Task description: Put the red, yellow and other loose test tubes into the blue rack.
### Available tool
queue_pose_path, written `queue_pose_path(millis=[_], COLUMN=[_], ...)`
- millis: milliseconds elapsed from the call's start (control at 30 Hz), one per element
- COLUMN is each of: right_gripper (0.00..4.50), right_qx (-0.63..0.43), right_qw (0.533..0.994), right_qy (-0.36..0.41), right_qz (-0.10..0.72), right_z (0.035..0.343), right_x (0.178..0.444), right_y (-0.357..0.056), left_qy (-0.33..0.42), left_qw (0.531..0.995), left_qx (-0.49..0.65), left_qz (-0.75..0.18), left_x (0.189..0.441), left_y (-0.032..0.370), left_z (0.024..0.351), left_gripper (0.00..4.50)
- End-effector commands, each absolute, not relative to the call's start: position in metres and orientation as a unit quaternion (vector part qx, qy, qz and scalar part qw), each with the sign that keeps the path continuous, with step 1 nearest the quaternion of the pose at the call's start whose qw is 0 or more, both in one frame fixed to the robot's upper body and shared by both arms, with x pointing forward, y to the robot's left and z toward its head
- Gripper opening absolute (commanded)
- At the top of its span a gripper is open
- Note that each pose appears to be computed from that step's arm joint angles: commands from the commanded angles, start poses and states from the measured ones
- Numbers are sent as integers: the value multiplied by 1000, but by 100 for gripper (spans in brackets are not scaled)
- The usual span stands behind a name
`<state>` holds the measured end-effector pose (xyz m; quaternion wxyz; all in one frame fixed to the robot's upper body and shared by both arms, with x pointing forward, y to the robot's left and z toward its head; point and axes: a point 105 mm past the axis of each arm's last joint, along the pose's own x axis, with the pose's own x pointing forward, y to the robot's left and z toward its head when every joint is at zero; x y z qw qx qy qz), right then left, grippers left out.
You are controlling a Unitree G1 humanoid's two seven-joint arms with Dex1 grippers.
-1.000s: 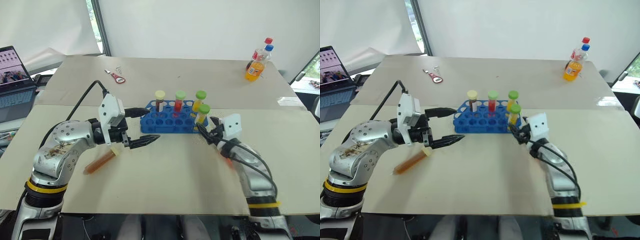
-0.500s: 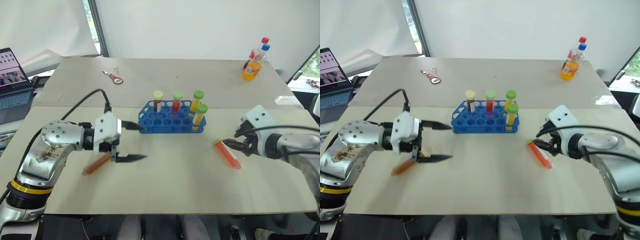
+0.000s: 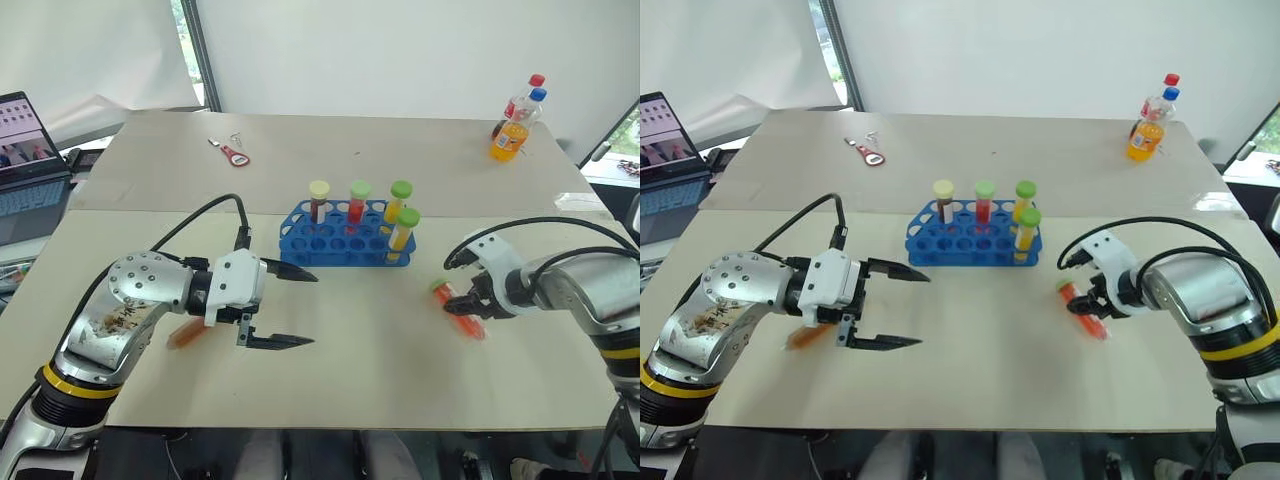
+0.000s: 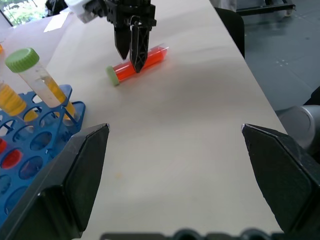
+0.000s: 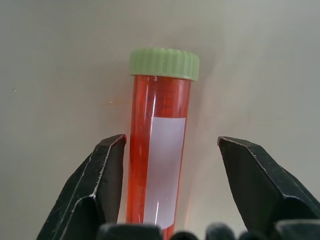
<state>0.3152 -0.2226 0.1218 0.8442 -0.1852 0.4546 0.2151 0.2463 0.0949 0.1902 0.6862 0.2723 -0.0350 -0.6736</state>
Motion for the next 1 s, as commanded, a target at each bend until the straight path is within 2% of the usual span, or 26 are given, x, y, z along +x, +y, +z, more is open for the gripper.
queue_pose_path(millis=[33,100,133,267,400,467,633,700,867,1000], right_gripper=[183,113,98,98,98,98,98,98,98,98], right_qx=[-191,-185,-185,-189,-201,-187,-65,-25,-6,9], right_qw=[846,843,843,848,849,862,903,916,945,954], right_qy=[447,453,453,426,360,308,127,57,-72,-109], right_qz=[218,223,225,253,331,358,404,397,320,278], right_z=[129,128,128,140,160,167,193,204,221,216], right_x=[318,316,315,312,301,297,301,308,341,359], right_y=[-223,-221,-221,-213,-182,-162,-110,-97,-79,-76], left_qy=[-48,-47,-46,-32,-15,-12,-16,-15,-14,-17], left_qw=[685,687,689,711,753,773,797,801,802,797], left_qx=[283,282,281,268,260,260,245,235,234,235], left_qz=[-670,-668,-667,-649,-604,-579,-551,-551,-549,-556], left_x=[244,244,244,251,262,268,274,274,276,276], left_y=[92,92,93,103,126,137,150,151,152,148], left_z=[196,196,195,196,197,199,206,208,214,217], left_gripper=[450,450,450,450,450,450,450,450,450,450])
